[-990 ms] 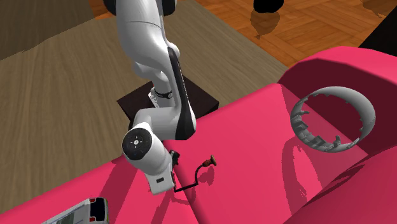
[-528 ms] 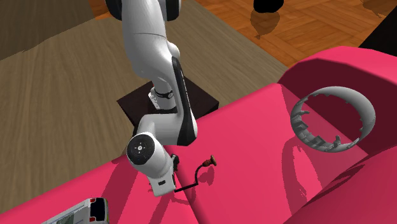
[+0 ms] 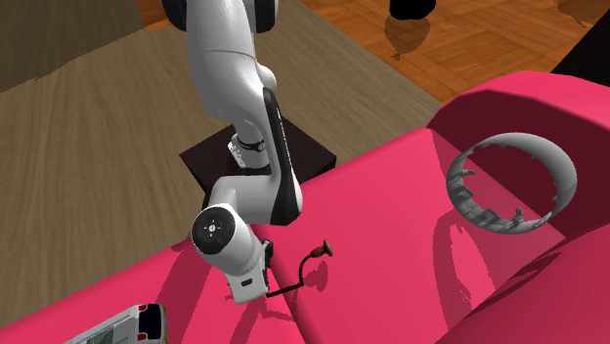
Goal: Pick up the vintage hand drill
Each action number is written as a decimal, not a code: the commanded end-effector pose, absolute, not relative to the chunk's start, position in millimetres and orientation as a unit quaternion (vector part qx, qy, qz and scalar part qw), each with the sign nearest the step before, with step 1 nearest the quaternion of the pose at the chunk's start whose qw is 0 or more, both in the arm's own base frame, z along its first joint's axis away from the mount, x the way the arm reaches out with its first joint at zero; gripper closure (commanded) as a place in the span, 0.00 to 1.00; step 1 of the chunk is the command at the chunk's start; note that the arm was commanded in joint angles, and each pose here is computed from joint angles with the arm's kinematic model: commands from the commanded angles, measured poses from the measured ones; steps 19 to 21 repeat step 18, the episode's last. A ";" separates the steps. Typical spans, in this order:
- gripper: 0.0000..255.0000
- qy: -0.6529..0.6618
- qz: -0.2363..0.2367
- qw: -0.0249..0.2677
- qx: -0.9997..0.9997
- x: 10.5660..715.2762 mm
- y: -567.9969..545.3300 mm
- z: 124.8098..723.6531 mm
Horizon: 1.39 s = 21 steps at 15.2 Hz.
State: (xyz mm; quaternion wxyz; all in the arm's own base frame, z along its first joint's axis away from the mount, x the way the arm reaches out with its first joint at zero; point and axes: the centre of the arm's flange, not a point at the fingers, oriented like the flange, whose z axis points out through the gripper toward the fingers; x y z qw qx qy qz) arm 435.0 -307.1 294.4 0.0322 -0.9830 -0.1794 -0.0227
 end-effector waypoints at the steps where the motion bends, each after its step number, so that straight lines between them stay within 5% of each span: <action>1: 1.00 -0.182 -0.019 0.034 -0.983 433.4 -302.2 290.6; 21: 1.00 -0.182 -0.019 0.034 -0.983 433.4 -302.2 370.6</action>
